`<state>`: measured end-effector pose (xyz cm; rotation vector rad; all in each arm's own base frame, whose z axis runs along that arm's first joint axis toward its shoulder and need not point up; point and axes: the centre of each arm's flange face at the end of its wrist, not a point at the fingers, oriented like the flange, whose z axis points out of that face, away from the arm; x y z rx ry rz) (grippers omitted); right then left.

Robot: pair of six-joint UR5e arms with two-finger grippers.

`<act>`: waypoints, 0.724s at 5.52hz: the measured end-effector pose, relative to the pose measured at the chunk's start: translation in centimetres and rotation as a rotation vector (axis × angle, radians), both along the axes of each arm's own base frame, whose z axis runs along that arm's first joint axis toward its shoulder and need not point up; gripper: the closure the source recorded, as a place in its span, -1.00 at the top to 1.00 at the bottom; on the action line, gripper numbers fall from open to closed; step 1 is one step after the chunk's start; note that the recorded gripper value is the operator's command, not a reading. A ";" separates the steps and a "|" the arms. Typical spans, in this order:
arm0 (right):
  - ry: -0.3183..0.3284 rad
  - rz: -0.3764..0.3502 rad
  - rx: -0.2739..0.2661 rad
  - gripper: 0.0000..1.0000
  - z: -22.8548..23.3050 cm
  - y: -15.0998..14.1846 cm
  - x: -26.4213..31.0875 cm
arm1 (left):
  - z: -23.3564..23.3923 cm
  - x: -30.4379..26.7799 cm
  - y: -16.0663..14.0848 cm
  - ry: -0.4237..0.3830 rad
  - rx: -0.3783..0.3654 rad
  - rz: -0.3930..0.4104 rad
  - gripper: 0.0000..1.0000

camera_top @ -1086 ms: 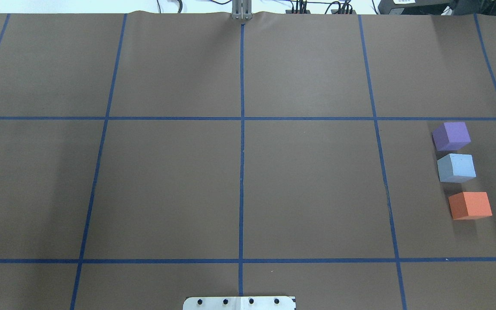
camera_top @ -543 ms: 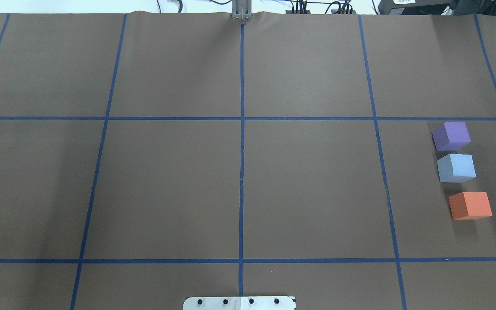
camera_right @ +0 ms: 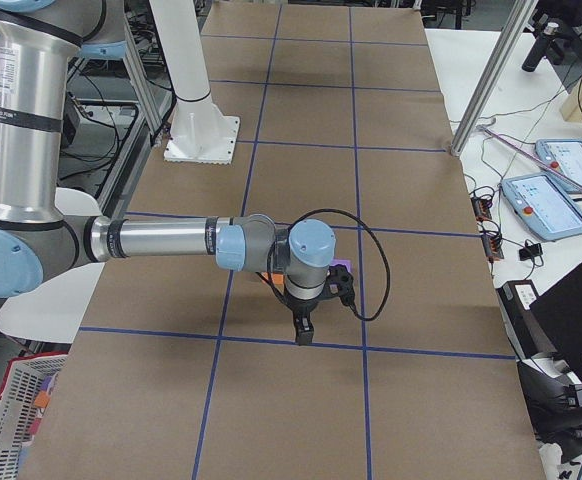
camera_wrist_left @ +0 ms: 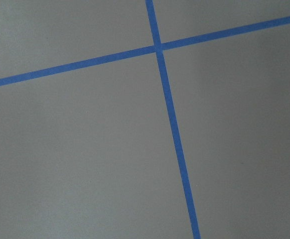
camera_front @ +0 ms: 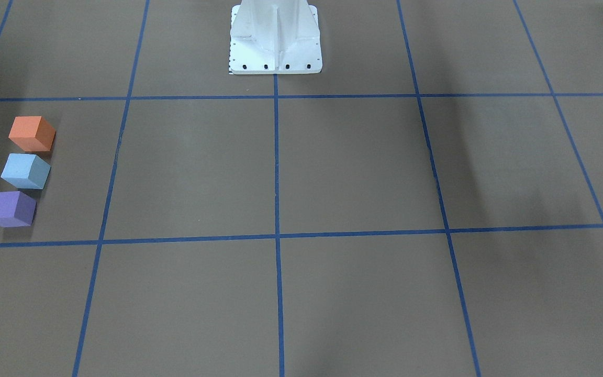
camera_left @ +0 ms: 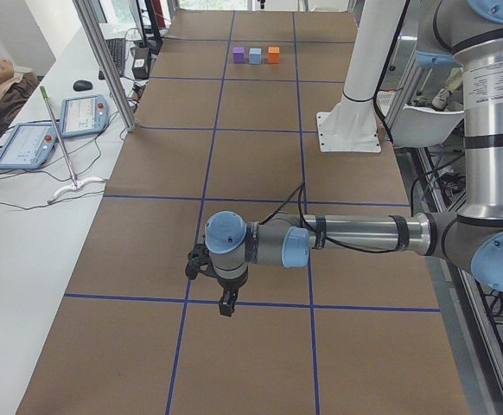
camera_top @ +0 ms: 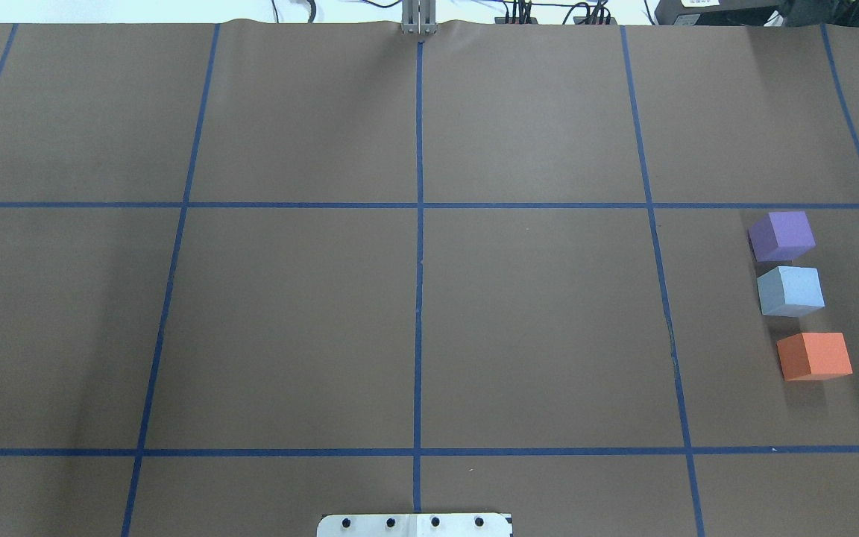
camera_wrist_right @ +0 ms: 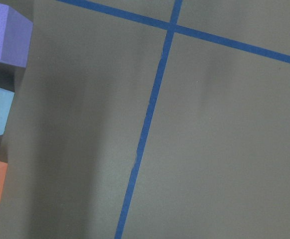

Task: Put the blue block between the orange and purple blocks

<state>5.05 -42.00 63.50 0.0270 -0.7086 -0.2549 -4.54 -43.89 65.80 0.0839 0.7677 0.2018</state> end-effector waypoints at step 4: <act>0.003 -0.001 0.010 1.00 -0.3 -0.1 0.1 | -0.2 0.0 -0.1 0.003 0.007 0.000 1.00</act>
